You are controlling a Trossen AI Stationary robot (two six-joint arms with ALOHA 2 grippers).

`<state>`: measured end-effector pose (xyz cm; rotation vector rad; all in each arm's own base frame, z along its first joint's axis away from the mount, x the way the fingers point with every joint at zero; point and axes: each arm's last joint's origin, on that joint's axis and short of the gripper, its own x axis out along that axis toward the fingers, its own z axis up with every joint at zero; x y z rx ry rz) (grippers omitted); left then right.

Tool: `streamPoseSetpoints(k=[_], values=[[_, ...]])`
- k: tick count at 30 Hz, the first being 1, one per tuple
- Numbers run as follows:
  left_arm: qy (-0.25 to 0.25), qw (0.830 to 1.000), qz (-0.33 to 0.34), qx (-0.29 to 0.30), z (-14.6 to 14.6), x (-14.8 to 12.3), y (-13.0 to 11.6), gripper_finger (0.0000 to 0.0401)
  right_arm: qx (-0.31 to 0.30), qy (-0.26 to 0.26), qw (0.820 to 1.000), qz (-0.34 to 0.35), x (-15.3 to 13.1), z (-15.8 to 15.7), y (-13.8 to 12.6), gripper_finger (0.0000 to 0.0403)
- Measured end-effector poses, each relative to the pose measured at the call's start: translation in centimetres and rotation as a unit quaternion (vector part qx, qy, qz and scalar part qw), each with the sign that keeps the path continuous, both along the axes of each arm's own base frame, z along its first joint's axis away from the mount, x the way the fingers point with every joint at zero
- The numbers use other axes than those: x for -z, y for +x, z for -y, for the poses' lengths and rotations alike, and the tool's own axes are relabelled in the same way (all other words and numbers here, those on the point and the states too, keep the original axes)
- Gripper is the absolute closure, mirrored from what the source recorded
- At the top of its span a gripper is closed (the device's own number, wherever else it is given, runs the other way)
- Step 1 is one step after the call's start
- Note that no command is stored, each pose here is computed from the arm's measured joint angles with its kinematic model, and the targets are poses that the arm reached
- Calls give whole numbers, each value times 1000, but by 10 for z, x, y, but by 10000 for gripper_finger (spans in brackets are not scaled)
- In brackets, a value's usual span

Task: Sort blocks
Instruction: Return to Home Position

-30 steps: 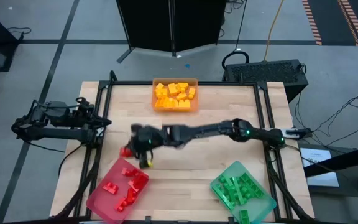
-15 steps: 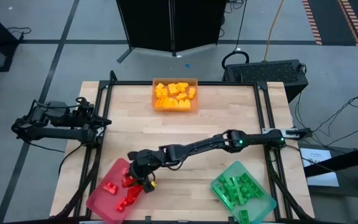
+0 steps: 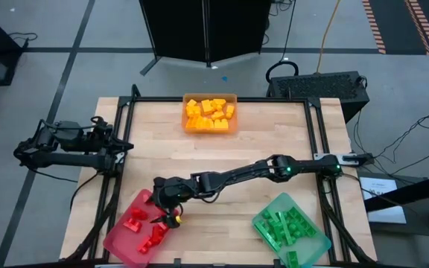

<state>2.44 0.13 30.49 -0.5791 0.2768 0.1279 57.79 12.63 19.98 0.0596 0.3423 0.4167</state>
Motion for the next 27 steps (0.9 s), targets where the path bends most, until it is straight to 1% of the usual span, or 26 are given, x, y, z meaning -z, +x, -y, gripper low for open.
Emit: streamPoseSetpoints(k=[3,6,8,11,13,14,15,16,17,19,21,24,27], values=[[0,1000,0,0,0,0,0,397,36,29,999,5,-14,2,-1,67],[3,1000,0,-10,-1,0,0,397,76,64,995,23,-49,18,-6,77],[2,1000,3,-24,-1,-1,0,397,100,102,989,43,-87,35,-15,80],[-33,998,17,-48,-2,-3,1,397,126,164,976,70,-159,63,-44,81],[-26,997,49,-50,-2,-9,2,397,143,203,966,69,-203,81,-70,81],[-14,996,68,-47,-2,-12,3,397,150,206,965,66,-220,88,-84,81],[-4,995,91,-41,-2,-17,3,397,154,202,965,62,-235,93,-98,81],[5,993,116,-29,-2,-22,4,397,155,182,969,62,-247,97,-111,81],[17,990,141,-13,-1,-28,4,397,151,153,975,63,-259,98,-125,81],[43,979,197,19,1,-41,1,397,121,86,987,66,-281,93,-157,81],[63,969,238,26,1,-54,-6,397,101,40,991,72,-310,87,-201,81],[103,956,275,24,1,-72,-21,397,107,25,991,75,-348,89,-275,81],[135,946,294,-7,-1,-87,-38,397,109,22,992,60,-366,92,-339,81]])
